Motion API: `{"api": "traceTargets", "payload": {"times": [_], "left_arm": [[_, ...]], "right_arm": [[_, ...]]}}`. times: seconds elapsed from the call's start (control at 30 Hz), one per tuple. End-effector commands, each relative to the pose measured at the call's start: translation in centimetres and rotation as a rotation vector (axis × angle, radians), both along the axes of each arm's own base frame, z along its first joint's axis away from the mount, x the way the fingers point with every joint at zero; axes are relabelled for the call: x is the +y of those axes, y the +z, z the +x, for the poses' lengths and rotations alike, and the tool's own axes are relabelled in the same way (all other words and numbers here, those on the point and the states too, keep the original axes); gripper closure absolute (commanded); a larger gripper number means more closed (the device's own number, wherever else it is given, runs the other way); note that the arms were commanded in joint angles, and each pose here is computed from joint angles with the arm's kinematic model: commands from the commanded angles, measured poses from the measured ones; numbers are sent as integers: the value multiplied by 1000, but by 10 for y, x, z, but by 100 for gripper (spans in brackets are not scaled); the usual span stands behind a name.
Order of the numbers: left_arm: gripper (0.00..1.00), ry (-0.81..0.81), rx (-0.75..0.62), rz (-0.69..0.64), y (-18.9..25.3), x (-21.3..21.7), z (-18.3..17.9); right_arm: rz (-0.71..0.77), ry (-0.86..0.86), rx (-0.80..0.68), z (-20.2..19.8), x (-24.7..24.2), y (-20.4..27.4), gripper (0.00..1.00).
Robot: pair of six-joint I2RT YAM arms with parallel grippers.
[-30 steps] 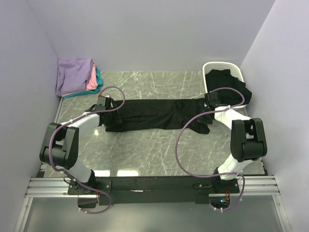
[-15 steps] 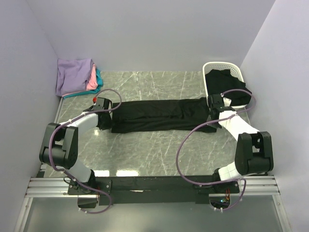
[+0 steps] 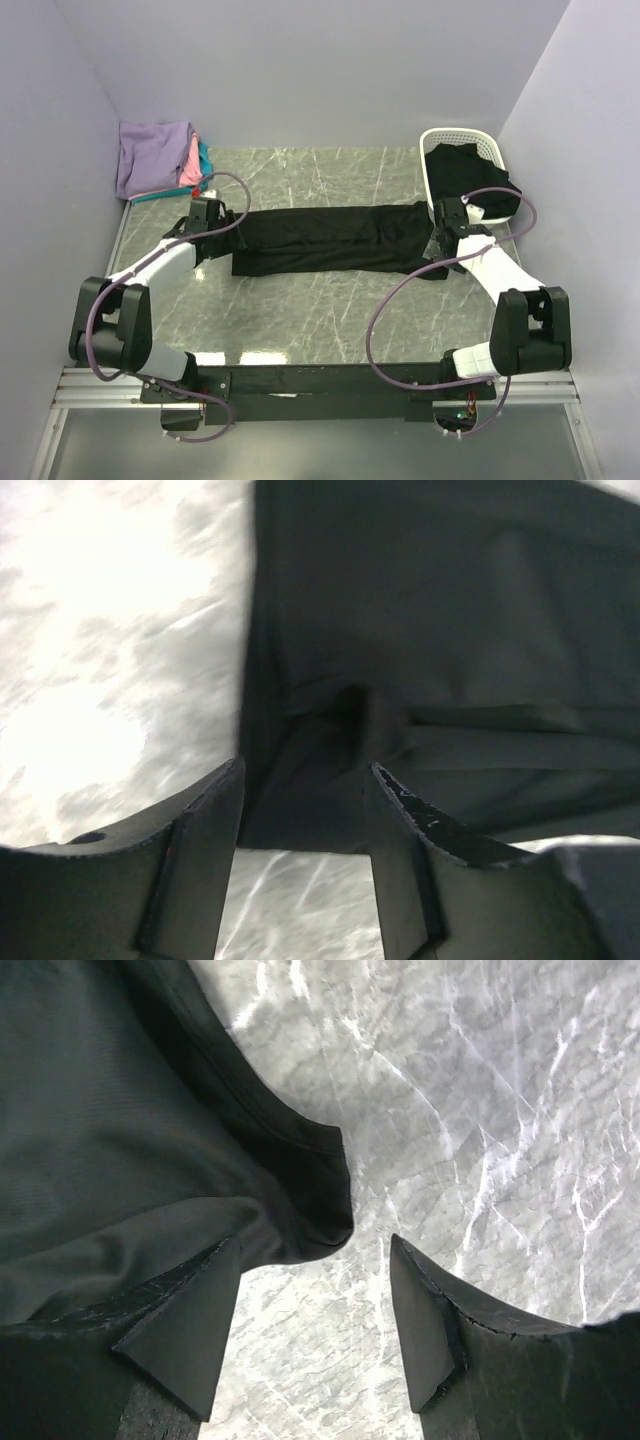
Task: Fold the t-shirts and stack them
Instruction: Fold the tshirt
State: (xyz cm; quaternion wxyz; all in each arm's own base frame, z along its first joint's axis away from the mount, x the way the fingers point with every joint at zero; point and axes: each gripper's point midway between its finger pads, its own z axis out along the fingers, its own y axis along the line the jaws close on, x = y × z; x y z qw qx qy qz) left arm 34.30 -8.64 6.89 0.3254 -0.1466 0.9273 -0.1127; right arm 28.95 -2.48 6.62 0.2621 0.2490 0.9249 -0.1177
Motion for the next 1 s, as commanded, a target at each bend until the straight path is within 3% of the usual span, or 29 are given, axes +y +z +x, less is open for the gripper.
{"api": "traceTargets", "payload": {"times": [0.0, 0.13, 0.43, 0.53, 0.57, 0.67, 0.77, 0.8, 0.83, 0.97], "left_arm": [[42, -110, -96, -86, 7, -26, 12], [47, -140, -101, -130, 2, -38, 16], [45, -150, -85, -148, -6, -59, 27], [64, -144, -83, -135, -9, -60, 33], [77, -144, -75, -129, -11, -60, 33], [99, -127, -61, -87, -13, -53, 35], [99, -117, -62, -49, -9, -46, 37], [99, -107, -40, -29, -10, -42, 33], [99, -96, -44, -12, -7, -39, 35], [99, -39, -23, 51, 2, -19, 30]], "right_arm": [[29, 19, -66, 17, 6, 13, 32], [51, 36, -39, 19, 10, 1, 32], [92, 73, -20, 22, 20, -10, 32], [99, 78, -11, 21, 21, -15, 34], [99, 76, -5, 20, 21, -16, 35], [95, 74, 12, 17, 20, -21, 48], [79, 64, 29, 14, 17, -25, 71], [74, 60, 35, 13, 15, -27, 90], [70, 55, 37, 12, 14, -28, 99], [36, 34, 51, 6, 7, -29, 100]]}}
